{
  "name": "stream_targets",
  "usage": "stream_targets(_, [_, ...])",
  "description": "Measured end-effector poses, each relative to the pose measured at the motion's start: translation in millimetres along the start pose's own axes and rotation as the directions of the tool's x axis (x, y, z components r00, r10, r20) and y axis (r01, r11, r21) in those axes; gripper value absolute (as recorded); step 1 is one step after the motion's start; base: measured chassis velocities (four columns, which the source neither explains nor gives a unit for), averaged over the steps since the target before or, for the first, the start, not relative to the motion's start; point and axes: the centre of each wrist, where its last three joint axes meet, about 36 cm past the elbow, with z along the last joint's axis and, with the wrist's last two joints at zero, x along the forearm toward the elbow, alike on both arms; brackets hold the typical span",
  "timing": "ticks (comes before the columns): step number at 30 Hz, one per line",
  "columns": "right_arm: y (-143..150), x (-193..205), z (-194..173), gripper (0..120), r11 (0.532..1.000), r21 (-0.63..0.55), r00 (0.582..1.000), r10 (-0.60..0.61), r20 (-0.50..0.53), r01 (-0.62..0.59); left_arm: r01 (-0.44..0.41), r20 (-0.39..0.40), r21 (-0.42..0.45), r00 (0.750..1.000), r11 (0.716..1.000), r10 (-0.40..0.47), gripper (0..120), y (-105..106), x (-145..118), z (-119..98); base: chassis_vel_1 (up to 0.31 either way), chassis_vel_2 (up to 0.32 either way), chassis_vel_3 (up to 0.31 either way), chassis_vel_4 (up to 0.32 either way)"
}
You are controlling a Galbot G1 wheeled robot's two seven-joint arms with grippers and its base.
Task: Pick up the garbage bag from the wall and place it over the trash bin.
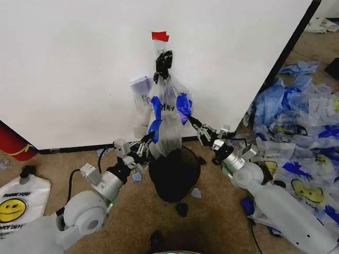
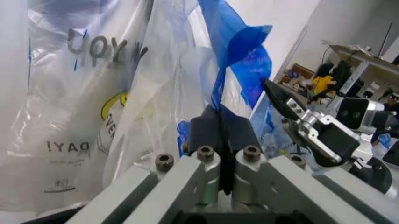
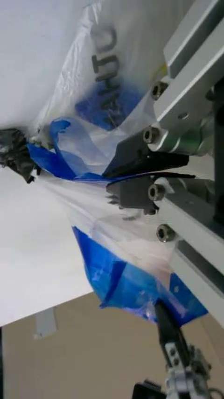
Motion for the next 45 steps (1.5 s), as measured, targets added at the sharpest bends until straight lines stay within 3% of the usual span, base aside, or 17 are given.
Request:
stream_targets(7, [-6,-1,-2,24,0.999,0.044,1.000,0.012,-0.023,-0.011,-0.003,0.002,0.001,1.000,1.000,0.003,0,-1,0,-1,0.000,0.000,0.000,0.000])
stream_targets(11, [-8,-5,-1,43,0.999,0.049,1.000,0.022,-0.022,-0.021,-0.005,0.001,0.004,1.000,1.000,0.005,0,-2,1,-1,0.000,0.000,0.000,0.000])
stream_targets(13, [-9,-7,0,46,0.999,0.049,1.000,0.023,-0.021,-0.022,-0.006,0.001,0.005,1.000,1.000,0.006,0,-3,1,-1,0.000,0.000,0.000,0.000])
stream_targets(24, [-18,-38,-8,89,0.997,0.071,1.000,0.015,0.000,-0.015,-0.012,-0.021,0.005,1.000,1.000,0.012,0,-8,11,5,0.000,0.000,0.000,0.000])
stream_targets(28, [-19,-42,-7,98,0.998,0.069,1.000,0.009,-0.004,-0.009,-0.016,-0.018,0.007,1.000,1.000,0.017,0,-10,11,5,0.000,0.000,0.000,0.000])
stream_targets(36, [-16,-49,-2,98,0.998,0.056,1.000,-0.007,-0.006,0.008,-0.019,-0.016,0.007,1.000,1.000,0.019,0,-11,11,5,0.000,0.000,0.000,0.000])
stream_targets(45, [-17,-56,-1,66,0.999,0.054,1.000,-0.005,0.005,0.005,-0.020,-0.015,0.006,1.000,1.000,0.020,0,-12,11,5,0.000,0.000,0.000,0.000])
